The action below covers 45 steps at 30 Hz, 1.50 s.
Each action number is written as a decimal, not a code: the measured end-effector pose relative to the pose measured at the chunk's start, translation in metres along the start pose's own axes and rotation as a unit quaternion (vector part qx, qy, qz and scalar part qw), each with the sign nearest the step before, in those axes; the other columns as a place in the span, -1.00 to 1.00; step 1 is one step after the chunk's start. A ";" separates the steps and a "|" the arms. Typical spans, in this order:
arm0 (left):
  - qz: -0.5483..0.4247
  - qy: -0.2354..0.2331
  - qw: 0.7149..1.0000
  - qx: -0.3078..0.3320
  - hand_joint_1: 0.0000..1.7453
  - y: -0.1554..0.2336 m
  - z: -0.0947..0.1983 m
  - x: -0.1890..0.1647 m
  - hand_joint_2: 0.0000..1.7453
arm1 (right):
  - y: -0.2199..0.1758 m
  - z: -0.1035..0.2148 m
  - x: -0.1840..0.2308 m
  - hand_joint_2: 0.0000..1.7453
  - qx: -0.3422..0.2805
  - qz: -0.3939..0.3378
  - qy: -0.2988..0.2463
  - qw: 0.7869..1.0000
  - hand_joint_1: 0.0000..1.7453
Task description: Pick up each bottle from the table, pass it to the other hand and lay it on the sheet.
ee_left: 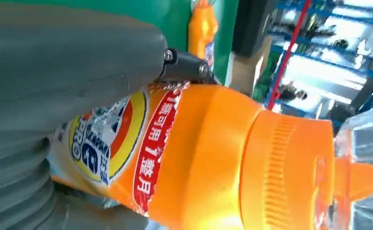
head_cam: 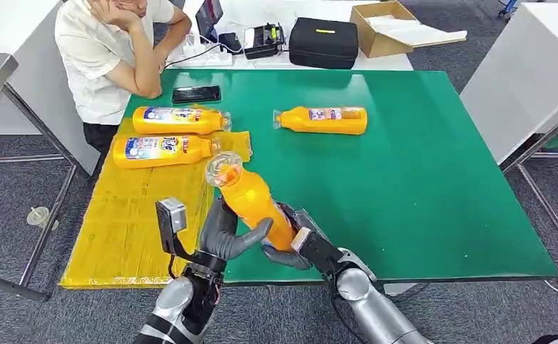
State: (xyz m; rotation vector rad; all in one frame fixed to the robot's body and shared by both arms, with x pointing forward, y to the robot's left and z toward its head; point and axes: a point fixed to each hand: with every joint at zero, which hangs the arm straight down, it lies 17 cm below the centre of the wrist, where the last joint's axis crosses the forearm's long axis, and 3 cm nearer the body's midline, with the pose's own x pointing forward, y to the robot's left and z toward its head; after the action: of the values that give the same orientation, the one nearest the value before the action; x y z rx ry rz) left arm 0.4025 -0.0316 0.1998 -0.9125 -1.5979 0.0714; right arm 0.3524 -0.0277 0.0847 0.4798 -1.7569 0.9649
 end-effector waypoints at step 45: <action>-0.154 0.013 0.988 0.003 1.00 0.016 -0.006 0.001 1.00 | -0.049 -0.007 -0.030 1.00 -0.098 0.228 0.056 0.967 -1.00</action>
State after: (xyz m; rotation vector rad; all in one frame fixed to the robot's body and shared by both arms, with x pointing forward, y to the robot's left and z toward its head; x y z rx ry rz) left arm 0.4161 -0.0229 0.1937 -0.6497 -1.6957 -0.1516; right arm 0.4025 -0.0552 0.0768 -0.1141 -1.8719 1.0911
